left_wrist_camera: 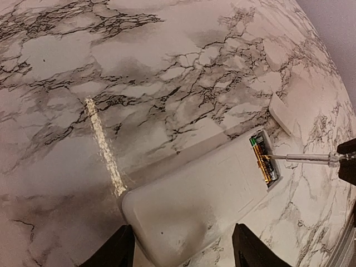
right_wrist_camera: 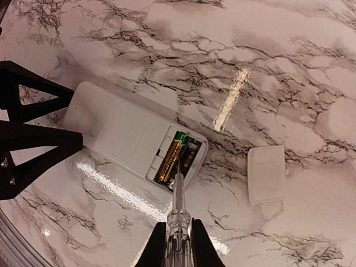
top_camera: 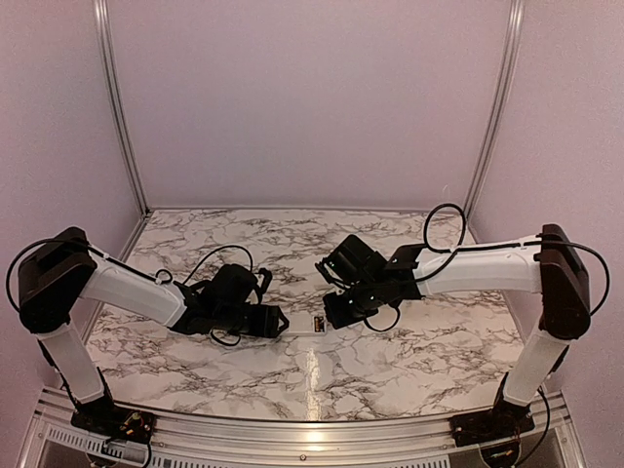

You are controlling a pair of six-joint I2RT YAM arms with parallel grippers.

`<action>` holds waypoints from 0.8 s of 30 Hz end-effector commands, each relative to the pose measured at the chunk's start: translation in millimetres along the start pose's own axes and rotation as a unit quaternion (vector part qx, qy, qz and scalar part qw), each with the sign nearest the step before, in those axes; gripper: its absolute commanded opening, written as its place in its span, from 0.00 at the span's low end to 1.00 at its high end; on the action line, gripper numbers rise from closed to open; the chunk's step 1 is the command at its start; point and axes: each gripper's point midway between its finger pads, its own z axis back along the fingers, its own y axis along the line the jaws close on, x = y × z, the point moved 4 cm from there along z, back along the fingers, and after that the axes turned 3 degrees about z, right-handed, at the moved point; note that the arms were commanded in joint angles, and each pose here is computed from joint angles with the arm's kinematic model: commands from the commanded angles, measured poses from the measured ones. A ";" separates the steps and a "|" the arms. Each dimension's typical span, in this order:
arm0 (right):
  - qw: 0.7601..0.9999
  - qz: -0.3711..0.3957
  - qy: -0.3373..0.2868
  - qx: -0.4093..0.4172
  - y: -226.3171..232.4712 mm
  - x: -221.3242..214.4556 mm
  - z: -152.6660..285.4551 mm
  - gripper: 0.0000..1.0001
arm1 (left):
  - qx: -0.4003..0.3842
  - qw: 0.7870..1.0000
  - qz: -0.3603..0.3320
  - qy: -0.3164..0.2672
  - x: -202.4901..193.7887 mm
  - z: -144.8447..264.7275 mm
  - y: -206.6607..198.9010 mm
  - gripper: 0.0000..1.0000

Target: Unload the batteries from the remote control

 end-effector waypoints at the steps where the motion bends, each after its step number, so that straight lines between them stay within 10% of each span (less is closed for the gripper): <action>1: 1.000 0.003 -0.009 0.001 2.9 10.7 -1.6 0.00 | 0.010 1.000 -0.010 0.008 -0.5 -6.7 -2.7 0.63; 24: 0.999 0.032 0.032 0.003 4.9 1.9 -14.9 0.00 | 0.010 1.000 -0.021 0.016 -3.6 -16.9 -7.6 0.54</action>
